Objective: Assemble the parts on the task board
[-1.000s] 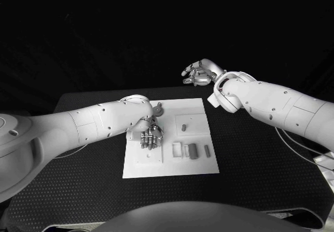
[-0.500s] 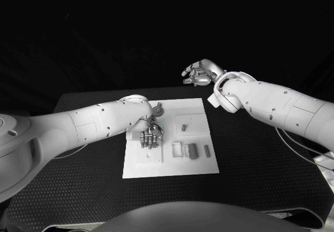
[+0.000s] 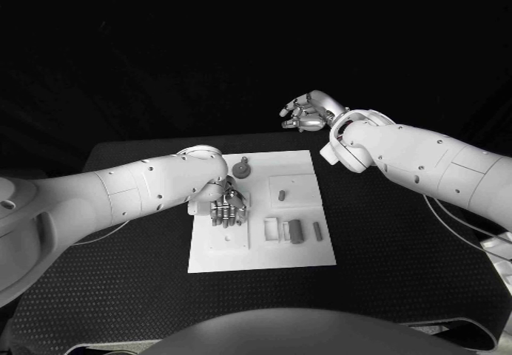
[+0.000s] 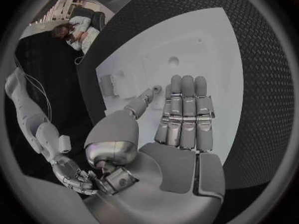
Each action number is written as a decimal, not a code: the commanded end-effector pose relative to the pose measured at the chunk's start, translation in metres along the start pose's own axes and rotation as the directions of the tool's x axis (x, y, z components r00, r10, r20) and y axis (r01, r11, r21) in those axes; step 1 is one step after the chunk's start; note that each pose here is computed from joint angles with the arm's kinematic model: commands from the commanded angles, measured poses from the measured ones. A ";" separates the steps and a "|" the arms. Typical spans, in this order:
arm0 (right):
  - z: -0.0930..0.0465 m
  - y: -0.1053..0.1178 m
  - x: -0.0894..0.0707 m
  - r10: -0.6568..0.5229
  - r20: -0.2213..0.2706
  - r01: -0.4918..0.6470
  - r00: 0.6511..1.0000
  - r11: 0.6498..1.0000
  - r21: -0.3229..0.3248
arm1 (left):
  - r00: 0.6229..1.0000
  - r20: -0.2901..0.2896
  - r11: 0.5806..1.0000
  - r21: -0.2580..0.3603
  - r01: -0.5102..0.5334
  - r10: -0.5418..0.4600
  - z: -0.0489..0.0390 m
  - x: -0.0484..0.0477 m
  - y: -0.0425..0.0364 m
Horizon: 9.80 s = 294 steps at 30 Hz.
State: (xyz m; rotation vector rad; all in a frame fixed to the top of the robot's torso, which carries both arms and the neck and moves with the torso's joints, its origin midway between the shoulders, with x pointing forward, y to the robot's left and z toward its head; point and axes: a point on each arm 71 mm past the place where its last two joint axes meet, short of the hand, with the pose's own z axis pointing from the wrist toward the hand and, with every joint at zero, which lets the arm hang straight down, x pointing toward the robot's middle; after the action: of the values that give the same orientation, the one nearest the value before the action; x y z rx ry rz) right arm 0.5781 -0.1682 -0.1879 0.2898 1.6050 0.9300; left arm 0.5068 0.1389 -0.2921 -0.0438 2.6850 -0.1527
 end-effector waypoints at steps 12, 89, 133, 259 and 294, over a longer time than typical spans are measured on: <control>-0.004 -0.007 -0.005 -0.003 -0.003 0.003 1.000 1.000 0.003 | 0.996 0.092 1.000 0.011 0.020 -0.021 -0.0254 -0.0230 0.0191; -0.060 -0.021 0.114 -0.611 -0.314 0.541 0.727 0.791 -0.286 | 0.473 0.104 0.359 0.795 0.489 -0.875 -0.0662 -0.0588 0.1030; -0.059 -0.026 0.121 -0.647 -0.318 0.586 0.693 0.762 -0.275 | 0.465 0.079 0.346 0.780 0.522 -0.882 -0.0649 -0.0578 0.1056; -0.083 0.079 0.236 -0.615 -0.316 0.413 0.723 0.750 -0.517 | 0.465 0.065 0.341 0.769 0.540 -0.883 -0.0612 -0.0611 0.0987; -0.081 0.078 0.240 -0.641 -0.318 0.443 0.698 0.736 -0.512 | 0.469 0.060 0.341 0.768 0.543 -0.881 -0.0607 -0.0610 0.0975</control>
State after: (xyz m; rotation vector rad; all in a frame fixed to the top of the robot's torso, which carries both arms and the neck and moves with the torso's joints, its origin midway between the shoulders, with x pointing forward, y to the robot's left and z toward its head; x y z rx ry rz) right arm 0.4151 0.0043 -0.3060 -0.7493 1.7317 0.8557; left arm 0.5345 0.2482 -0.2236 -0.9946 1.7243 -1.2018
